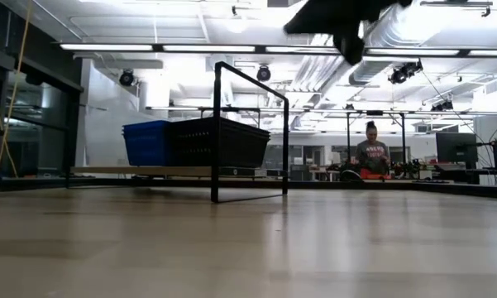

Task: Stack baskets on shelf by color
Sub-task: Return to Home Position

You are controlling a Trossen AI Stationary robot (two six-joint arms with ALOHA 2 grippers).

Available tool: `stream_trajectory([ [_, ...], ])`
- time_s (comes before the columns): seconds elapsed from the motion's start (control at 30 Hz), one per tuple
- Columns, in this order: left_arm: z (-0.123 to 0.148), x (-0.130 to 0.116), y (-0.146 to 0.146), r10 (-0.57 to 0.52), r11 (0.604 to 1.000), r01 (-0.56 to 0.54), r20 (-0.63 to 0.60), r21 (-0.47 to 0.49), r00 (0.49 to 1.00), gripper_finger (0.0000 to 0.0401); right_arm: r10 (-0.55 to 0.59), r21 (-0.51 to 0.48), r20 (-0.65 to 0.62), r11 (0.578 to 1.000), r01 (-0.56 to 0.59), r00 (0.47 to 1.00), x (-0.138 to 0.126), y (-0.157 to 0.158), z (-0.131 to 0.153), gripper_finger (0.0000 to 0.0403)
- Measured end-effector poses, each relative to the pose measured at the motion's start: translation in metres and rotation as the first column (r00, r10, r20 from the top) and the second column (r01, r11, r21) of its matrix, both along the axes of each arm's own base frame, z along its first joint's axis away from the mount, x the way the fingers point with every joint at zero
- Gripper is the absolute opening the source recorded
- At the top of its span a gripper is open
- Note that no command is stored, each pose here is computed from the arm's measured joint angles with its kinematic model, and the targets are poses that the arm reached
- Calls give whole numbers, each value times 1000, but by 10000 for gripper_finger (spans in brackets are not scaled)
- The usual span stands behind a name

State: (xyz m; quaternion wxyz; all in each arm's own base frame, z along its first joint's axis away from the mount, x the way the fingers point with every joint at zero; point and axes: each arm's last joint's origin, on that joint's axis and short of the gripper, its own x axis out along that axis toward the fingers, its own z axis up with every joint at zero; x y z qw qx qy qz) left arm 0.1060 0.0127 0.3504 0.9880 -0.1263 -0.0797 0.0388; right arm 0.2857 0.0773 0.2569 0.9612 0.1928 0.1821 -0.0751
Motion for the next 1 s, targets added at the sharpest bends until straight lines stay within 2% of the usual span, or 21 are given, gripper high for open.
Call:
stream_trajectory([
  [0.1, -28, -1, -2, -35, 999, 36, 63, -11, 997, 9, -49, 41, 67, 998, 47, 997, -10, -4, 17, 0],
  [0.33, -85, 0, -4, -79, 993, 85, 79, -77, 994, 2, -87, 110, 170, 991, 69, 982, -26, -12, 43, 0],
  [0.6, -134, 0, -4, -86, 985, 104, 126, -138, 988, 0, -77, 46, 241, 997, 68, 967, -46, -19, 65, 0],
  [0.73, -152, -2, -4, -91, 976, 123, 174, -181, 980, 0, -75, 37, 234, 997, 68, 969, -62, -23, 73, 0],
  [0.9, -159, -1, -3, -47, 973, 70, 108, -219, 993, 0, -68, 22, 167, 998, 65, 984, -84, -28, 73, 0],
  [1.0, -162, -1, -2, -36, 974, 55, 86, -221, 996, 0, -52, 23, 166, 999, 49, 985, -100, -32, 62, 0],
])
